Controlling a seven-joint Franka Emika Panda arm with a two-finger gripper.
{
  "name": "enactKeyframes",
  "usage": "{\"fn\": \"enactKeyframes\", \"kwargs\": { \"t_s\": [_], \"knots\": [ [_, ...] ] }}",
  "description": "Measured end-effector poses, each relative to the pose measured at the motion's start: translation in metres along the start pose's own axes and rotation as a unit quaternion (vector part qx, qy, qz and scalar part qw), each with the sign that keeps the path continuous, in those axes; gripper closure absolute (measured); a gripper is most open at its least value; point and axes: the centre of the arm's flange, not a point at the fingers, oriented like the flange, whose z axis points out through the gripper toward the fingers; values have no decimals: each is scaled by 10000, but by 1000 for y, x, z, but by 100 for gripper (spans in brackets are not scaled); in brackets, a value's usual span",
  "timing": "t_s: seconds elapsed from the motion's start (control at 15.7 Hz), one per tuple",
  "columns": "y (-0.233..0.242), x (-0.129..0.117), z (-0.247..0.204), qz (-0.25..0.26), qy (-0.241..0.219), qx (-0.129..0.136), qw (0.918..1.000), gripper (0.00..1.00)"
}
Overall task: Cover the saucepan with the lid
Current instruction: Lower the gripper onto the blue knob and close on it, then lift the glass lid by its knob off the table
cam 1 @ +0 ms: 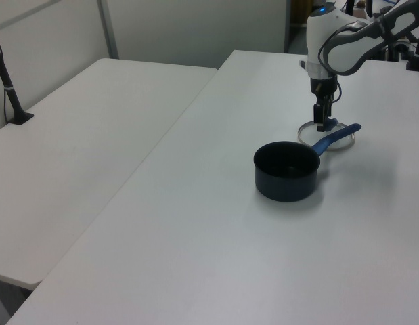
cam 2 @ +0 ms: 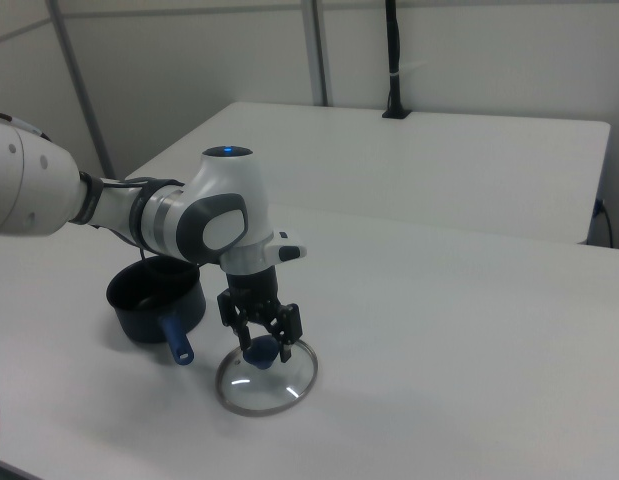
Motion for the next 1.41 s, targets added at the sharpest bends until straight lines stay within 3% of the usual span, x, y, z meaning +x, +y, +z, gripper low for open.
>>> {"fn": "enactKeyframes", "kwargs": {
  "t_s": [0.06,0.19,0.32,1.02,1.41],
  "knots": [
    [0,0,1,-1,-6,1,10000,22],
    [0,-1,2,-6,-25,4,10000,27],
    [0,-2,3,-9,-28,5,10000,39],
    [2,-6,-2,18,-139,25,9999,39],
    [10,-8,-54,79,-153,32,9998,39]
  ]
}}
